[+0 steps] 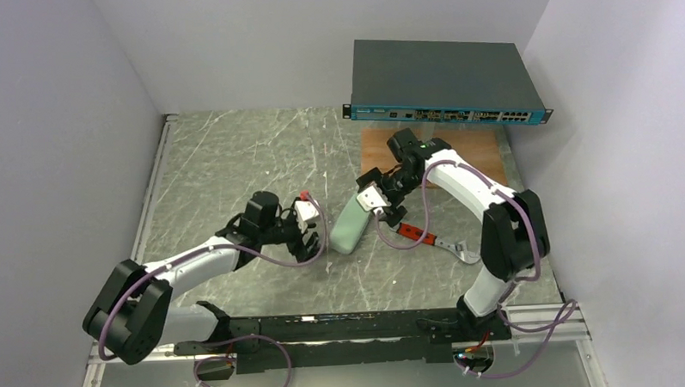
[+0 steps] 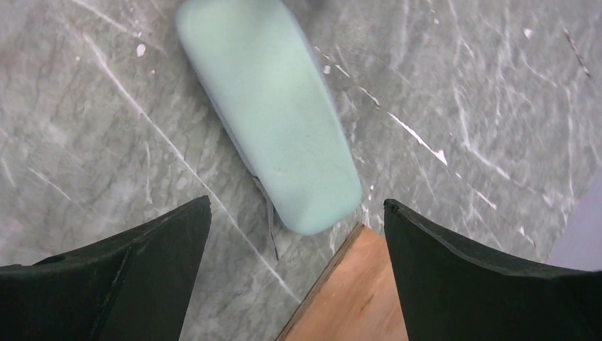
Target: Open the umbrella
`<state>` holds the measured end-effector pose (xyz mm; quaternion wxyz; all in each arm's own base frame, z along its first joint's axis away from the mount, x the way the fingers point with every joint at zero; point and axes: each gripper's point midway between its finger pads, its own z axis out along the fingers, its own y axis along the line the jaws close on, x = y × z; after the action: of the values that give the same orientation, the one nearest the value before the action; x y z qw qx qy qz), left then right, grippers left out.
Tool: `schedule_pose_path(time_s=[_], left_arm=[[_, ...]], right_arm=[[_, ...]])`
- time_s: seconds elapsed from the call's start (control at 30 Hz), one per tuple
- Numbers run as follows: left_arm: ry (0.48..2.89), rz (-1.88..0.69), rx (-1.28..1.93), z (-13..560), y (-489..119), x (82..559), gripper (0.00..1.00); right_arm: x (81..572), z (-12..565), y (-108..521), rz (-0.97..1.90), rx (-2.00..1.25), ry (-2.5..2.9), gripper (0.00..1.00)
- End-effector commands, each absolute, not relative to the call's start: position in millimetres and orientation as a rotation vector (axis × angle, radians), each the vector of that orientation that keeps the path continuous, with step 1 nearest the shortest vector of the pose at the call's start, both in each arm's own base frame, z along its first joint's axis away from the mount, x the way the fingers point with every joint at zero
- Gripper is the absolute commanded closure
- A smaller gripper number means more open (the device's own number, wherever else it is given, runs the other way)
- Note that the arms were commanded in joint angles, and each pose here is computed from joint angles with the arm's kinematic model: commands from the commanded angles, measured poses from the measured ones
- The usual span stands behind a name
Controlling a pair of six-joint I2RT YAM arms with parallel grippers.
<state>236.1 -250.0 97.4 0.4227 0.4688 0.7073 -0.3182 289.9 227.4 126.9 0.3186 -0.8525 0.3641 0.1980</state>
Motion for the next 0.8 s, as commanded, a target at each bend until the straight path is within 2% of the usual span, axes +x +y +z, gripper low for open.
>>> schedule_pose_path(time_s=[0.0, 0.17, 0.43, 0.77], left_arm=[[1.634, -0.652, 1.223, 99.4, -258.6, 246.8, 0.22], [1.599, -0.587, 1.278, 83.5, -262.7, 253.0, 0.3], [1.492, -0.658, 1.476, 64.1, -277.1, 239.6, 0.44], [1.506, -0.714, 1.479, 57.8, -290.0, 245.8, 0.52]], right_arm=[[279.9, 121.8, 238.5, 0.586, -2.361, 0.737, 0.07], [293.0, 104.2, 244.3, 0.594, -2.428, 0.695, 0.07], [301.6, 83.7, 251.8, 0.616, -2.482, 0.668, 0.09], [298.0, 65.2, 246.7, 0.649, -2.512, 0.701, 0.23]])
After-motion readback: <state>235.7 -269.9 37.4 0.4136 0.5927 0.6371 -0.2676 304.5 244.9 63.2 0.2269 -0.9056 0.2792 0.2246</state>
